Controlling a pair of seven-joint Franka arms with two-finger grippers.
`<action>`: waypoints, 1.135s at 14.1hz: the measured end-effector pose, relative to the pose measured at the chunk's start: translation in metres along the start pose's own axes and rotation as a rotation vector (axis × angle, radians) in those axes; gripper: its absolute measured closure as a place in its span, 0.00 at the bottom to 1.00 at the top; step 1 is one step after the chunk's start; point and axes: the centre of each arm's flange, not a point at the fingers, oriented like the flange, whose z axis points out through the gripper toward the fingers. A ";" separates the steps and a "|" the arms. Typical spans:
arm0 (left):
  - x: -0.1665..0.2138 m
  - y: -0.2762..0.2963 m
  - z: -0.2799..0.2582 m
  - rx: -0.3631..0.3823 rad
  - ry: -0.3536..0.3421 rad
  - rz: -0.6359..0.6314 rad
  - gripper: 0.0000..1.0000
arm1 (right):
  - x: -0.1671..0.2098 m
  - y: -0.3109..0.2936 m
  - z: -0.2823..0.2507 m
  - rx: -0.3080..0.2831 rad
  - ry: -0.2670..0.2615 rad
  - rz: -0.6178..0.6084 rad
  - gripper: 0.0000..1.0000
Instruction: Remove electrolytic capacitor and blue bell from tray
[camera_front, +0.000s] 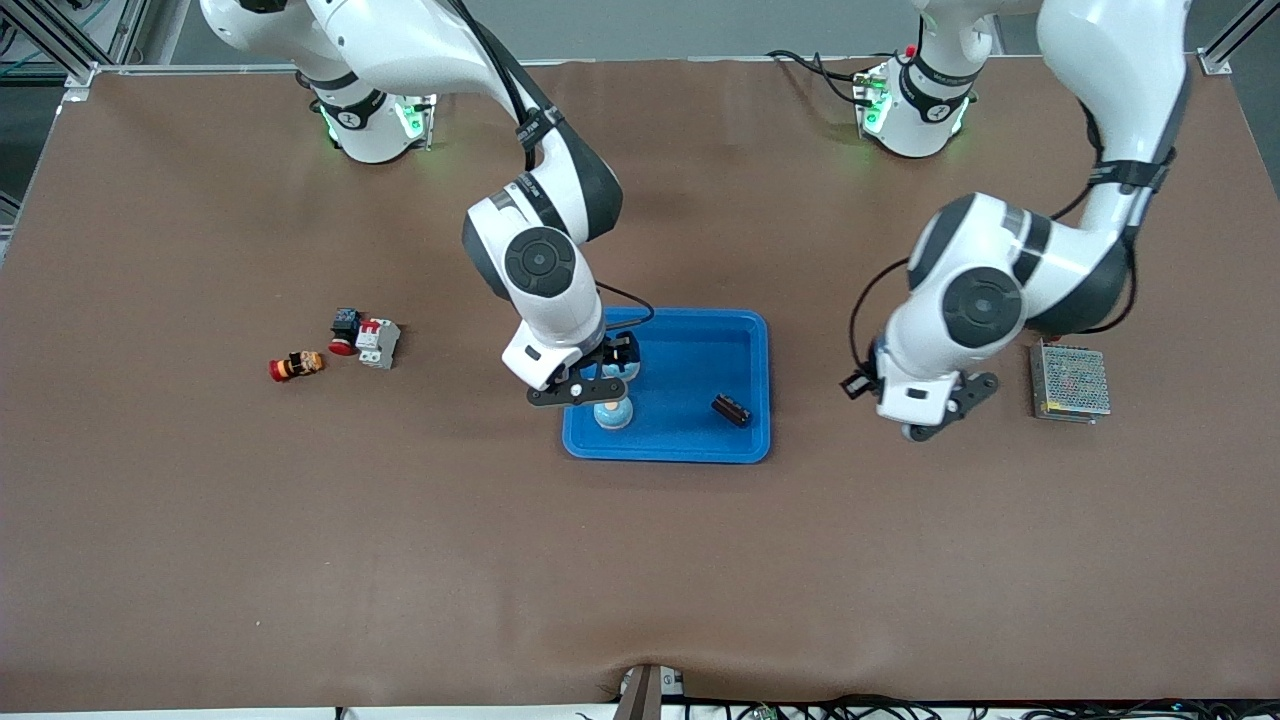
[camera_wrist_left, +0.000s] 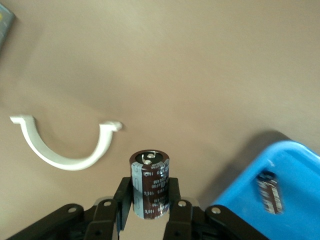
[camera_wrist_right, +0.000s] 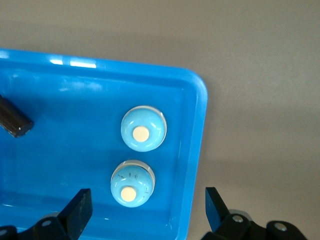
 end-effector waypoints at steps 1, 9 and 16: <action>0.015 -0.016 0.003 0.002 -0.009 0.021 0.67 | -0.003 -0.003 0.005 -0.004 -0.004 -0.005 0.00; 0.092 -0.127 0.043 0.079 -0.040 0.123 0.67 | -0.013 -0.019 0.036 -0.014 -0.001 -0.032 0.00; 0.117 -0.182 0.127 0.040 -0.020 0.165 0.67 | -0.033 -0.034 0.066 -0.027 -0.002 -0.066 0.00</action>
